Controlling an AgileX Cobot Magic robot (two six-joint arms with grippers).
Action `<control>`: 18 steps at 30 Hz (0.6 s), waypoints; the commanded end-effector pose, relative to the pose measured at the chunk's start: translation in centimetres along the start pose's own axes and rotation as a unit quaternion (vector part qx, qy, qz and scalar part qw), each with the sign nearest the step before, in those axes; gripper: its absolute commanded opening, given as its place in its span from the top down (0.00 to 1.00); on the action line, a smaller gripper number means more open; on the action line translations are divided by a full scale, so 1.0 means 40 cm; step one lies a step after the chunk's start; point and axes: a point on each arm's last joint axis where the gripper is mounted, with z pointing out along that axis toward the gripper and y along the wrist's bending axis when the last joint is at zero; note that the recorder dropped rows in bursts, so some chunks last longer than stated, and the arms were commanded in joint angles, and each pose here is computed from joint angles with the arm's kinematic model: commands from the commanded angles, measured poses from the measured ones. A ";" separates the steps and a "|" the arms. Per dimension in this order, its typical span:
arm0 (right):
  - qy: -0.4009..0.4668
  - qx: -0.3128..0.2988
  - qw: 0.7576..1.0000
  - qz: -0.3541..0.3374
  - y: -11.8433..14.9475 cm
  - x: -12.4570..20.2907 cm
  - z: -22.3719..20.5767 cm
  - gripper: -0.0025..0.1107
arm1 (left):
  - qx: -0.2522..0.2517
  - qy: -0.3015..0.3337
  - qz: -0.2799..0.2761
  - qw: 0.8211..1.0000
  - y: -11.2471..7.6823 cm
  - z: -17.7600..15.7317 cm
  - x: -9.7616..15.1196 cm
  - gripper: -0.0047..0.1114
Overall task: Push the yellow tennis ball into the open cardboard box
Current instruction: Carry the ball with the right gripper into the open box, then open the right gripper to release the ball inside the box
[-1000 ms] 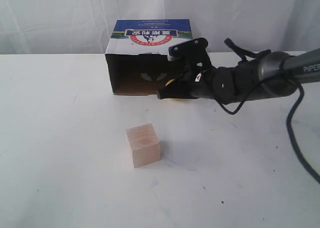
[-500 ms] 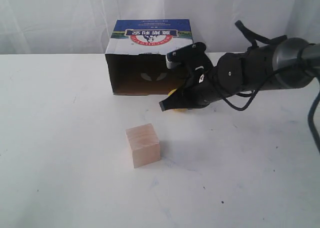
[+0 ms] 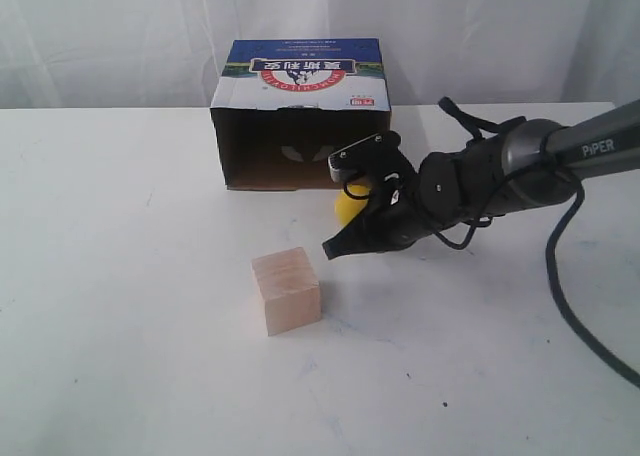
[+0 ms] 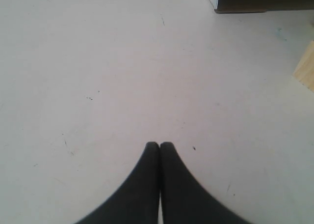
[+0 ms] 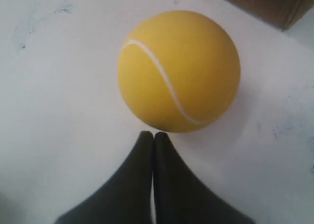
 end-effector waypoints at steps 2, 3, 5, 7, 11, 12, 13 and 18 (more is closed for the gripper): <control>-0.060 0.020 0.998 -0.003 -0.014 -0.018 0.025 0.98 | 0.001 0.000 -0.008 1.000 0.000 0.001 0.003 0.96; -0.086 0.027 0.996 -0.003 -0.017 -0.030 0.030 0.98 | 0.001 0.000 -0.008 1.000 0.000 0.001 0.003 0.96; -0.129 0.041 0.991 0.000 -0.031 -0.056 0.037 0.98 | 0.001 0.000 -0.008 1.000 0.000 0.001 0.003 0.96; -0.150 0.042 0.988 0.021 -0.035 -0.079 0.026 0.98 | 0.001 0.000 -0.008 1.000 0.000 0.001 0.003 0.96; -0.168 0.035 0.984 0.057 -0.030 -0.094 -0.017 0.98 | 0.001 0.000 -0.008 1.000 0.000 0.001 0.003 0.96; -0.172 0.035 0.983 0.056 -0.028 -0.096 -0.024 0.98 | 0.001 0.000 -0.008 1.000 0.000 0.001 0.003 0.96; -0.171 0.035 0.983 0.056 -0.028 -0.095 -0.030 0.98 | 0.001 0.000 -0.008 1.000 0.000 0.001 0.003 0.96; -0.157 0.031 0.986 0.056 -0.026 -0.089 -0.031 0.98 | 0.001 0.000 -0.008 1.000 0.000 0.001 0.003 0.96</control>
